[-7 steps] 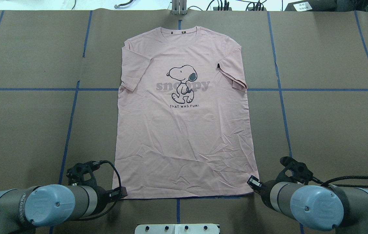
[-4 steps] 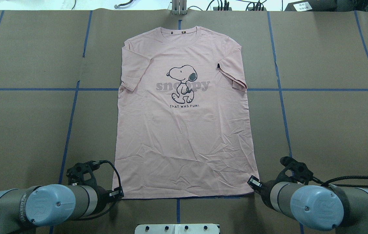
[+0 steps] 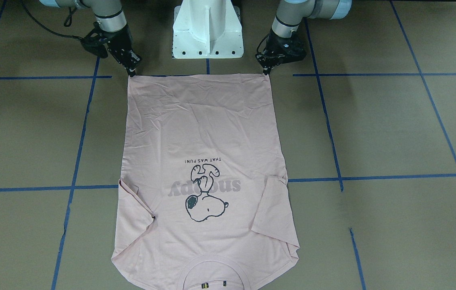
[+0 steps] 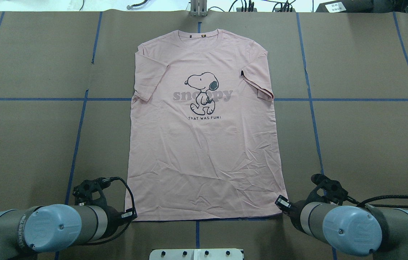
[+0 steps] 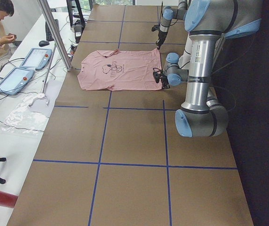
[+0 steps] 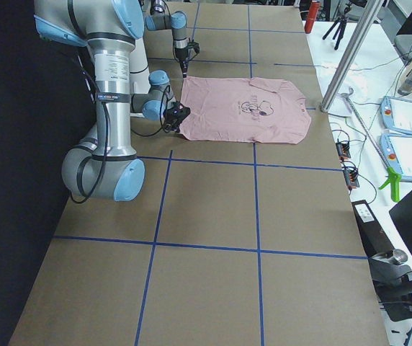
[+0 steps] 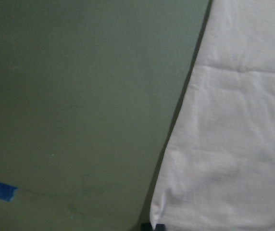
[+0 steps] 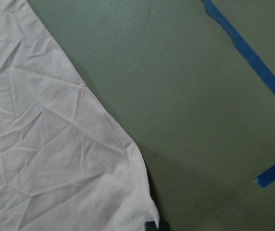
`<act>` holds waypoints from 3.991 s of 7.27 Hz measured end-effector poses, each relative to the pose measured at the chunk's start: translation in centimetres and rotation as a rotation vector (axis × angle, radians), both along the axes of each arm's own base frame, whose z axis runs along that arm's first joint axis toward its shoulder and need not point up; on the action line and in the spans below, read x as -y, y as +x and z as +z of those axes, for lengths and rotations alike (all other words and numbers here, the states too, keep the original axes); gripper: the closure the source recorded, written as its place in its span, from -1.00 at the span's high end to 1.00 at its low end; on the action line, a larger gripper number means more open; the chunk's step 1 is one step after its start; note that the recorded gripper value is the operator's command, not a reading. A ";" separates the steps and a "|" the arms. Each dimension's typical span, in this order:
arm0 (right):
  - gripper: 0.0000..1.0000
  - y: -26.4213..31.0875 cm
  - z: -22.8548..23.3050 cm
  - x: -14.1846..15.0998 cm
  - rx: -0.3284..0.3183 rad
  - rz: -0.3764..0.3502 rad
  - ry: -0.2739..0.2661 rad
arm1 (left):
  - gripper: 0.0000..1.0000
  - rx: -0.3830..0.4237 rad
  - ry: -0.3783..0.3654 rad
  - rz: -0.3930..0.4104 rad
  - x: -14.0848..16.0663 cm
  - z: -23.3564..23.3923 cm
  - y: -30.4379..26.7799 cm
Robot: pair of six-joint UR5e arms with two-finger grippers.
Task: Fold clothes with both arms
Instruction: 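Grasp the hem corners nearest the robot with both grippers, then lift the hem with both grippers and fold it toward the collar, then release the hem near the collar and raise both grippers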
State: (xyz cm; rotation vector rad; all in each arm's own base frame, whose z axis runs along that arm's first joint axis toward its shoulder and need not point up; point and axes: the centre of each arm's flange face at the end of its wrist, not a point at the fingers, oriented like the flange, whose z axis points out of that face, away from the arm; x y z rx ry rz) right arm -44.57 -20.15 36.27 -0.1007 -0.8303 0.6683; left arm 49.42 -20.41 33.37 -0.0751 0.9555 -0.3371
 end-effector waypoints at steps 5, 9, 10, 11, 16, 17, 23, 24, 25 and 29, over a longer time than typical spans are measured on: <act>-1.00 4.1 -2.5 -5.1 0.048 -0.108 0.003 | -1.00 -0.013 -0.040 0.008 -2.2 -4.2 -5.8; -1.00 7.4 -4.1 2.9 0.050 -0.010 0.137 | -1.00 -0.043 0.024 -0.092 4.4 -7.4 -4.9; -1.00 6.1 -3.5 7.5 0.010 0.016 0.204 | -1.00 -0.020 0.070 -0.140 9.1 -7.6 -3.7; -1.00 4.0 -2.4 13.2 -0.055 0.034 0.262 | -1.00 0.022 0.128 -0.179 14.4 -7.4 -3.2; -1.00 2.2 -1.2 36.8 -0.260 0.045 0.318 | -1.00 0.095 0.298 -0.369 34.0 -4.6 -3.7; -1.00 1.4 -1.5 39.2 -0.280 0.049 0.308 | -1.00 0.107 0.308 -0.394 35.6 -4.9 -3.5; -1.00 -2.1 0.0 45.4 -0.347 0.042 0.278 | -1.00 0.194 0.386 -0.448 41.7 -1.6 0.5; -1.00 -2.4 0.0 46.1 -0.352 0.044 0.273 | -1.00 0.194 0.389 -0.446 41.8 -1.4 0.6; -1.00 -2.5 0.1 46.7 -0.357 0.046 0.269 | -1.00 0.197 0.393 -0.442 41.9 -1.1 0.7; 1.00 -2.9 0.0 47.6 -0.332 0.055 0.283 | 0.99 0.142 0.422 -0.444 42.6 -0.3 0.4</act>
